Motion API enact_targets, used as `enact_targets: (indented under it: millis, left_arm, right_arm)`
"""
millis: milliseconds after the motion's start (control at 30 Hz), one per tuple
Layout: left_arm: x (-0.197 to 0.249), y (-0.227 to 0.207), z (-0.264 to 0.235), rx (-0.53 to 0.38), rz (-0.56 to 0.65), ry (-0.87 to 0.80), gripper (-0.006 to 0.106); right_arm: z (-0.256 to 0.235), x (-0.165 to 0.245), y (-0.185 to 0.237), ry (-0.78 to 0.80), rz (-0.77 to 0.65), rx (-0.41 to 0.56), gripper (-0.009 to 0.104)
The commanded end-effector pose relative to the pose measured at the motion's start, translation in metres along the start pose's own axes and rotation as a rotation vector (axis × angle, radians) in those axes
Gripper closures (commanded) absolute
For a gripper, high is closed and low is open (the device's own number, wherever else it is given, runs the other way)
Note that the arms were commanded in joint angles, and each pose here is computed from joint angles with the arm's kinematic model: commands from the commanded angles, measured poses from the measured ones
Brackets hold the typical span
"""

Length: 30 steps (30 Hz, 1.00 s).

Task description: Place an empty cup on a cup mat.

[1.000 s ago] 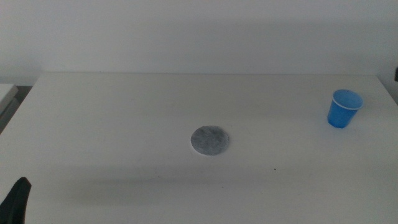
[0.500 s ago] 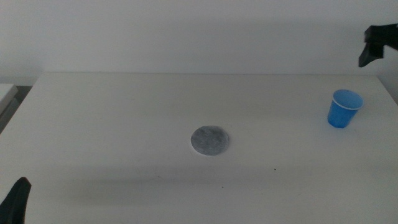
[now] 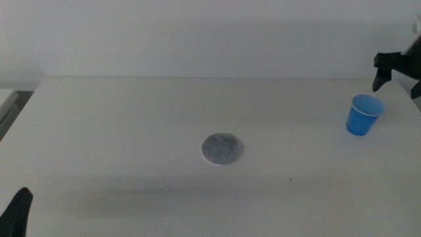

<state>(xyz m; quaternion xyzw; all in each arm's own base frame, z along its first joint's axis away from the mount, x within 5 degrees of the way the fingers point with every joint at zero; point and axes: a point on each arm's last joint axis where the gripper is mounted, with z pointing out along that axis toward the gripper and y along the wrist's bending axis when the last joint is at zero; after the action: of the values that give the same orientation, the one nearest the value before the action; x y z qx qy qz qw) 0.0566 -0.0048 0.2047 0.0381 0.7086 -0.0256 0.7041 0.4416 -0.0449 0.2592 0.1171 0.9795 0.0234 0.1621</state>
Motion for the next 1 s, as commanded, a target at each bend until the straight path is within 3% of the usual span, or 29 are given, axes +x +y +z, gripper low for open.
enact_targets:
  millis: [0,400,533,633,833,967]
  left_arm:
    - [-0.001,0.000,0.000,0.004,-0.007,-0.009,0.007]
    - [-0.001,0.000,0.000,0.004,-0.007,-0.009,0.007]
    - [-0.001,0.000,0.000,0.004,-0.007,-0.009,0.007]
    - [-0.001,0.000,0.000,0.004,-0.007,-0.009,0.007]
    - [-0.001,0.000,0.000,0.004,-0.007,-0.009,0.007]
    - [-0.001,0.000,0.000,0.004,-0.007,-0.009,0.007]
  right_arm:
    - [0.011,-0.004,-0.006,-0.006,-0.001,0.011,0.002]
    - [0.070,-0.002,-0.008,0.071,0.012,0.002,0.003]
    - [0.078,-0.003,-0.009,0.069,0.005,0.009,0.009]
    - [0.078,-0.005,-0.008,0.047,0.005,0.007,0.020]
    - [0.078,-0.005,-0.008,0.046,0.005,0.007,0.059]
    - [0.078,-0.004,-0.008,0.053,0.005,0.007,0.078]
